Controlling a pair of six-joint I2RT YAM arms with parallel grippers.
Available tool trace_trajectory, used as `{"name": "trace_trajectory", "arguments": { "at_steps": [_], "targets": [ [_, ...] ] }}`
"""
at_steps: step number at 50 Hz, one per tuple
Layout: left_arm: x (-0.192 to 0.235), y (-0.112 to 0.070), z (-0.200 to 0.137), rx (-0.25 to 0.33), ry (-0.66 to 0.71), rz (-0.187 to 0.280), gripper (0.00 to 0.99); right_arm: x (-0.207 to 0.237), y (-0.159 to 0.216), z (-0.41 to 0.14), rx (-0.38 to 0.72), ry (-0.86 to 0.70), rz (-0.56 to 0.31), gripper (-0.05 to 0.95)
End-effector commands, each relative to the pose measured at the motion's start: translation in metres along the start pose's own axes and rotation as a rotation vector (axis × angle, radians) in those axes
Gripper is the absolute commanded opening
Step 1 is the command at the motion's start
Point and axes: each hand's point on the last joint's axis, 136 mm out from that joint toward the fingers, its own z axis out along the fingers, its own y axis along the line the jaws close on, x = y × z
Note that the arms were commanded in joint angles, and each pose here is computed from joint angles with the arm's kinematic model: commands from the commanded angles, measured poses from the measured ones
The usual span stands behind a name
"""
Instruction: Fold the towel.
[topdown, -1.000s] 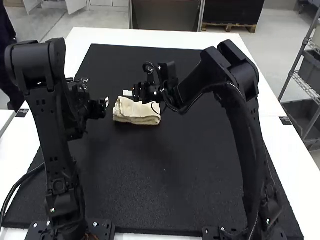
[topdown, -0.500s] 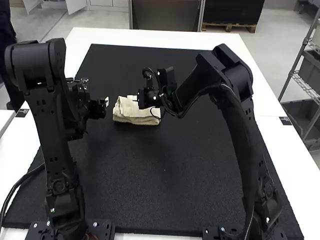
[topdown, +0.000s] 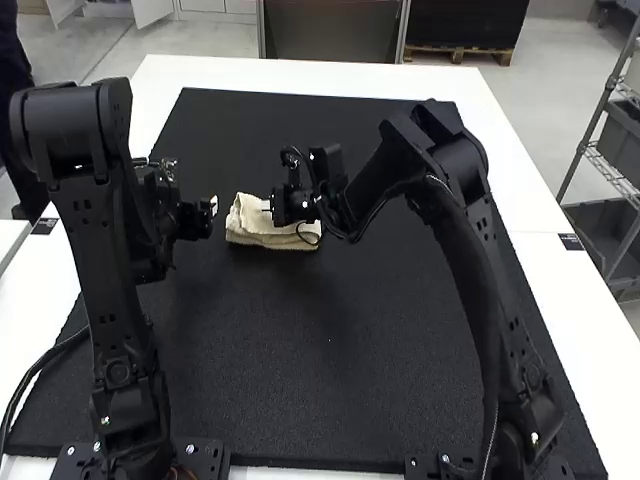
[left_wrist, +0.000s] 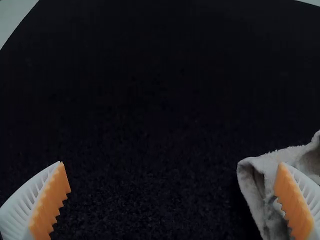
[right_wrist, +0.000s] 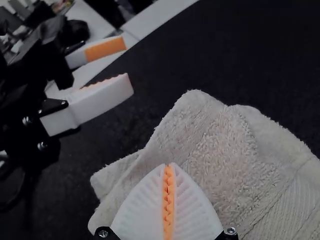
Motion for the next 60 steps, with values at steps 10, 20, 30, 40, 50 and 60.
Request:
{"name": "trace_trajectory", "arguments": {
  "at_steps": [10,20,30,40,50,60],
  "targets": [
    [-0.012,0.001,-0.004,0.006,-0.033,-0.002,0.959,0.019,-0.007,0.018,-0.022,0.017,-0.008,-0.02],
    [-0.014,0.0,-0.004,0.012,-0.04,-0.004,0.959,0.032,-0.018,0.023,-0.01,0.029,-0.015,-0.02],
    [-0.015,0.001,-0.004,0.01,-0.042,-0.007,0.959,0.038,-0.02,0.024,-0.009,0.038,-0.007,-0.02],
    [-0.015,0.001,-0.004,0.01,-0.043,-0.005,0.959,-0.001,0.0,0.016,-0.026,-0.01,-0.017,-0.02],
    [-0.018,0.0,-0.005,0.009,-0.053,-0.005,0.959,-0.05,0.024,-0.002,-0.037,-0.068,-0.058,-0.02],
    [-0.035,-0.001,-0.009,0.009,-0.087,-0.009,0.959,-0.098,0.041,-0.035,-0.028,-0.146,-0.097,-0.02]
  ]
}}
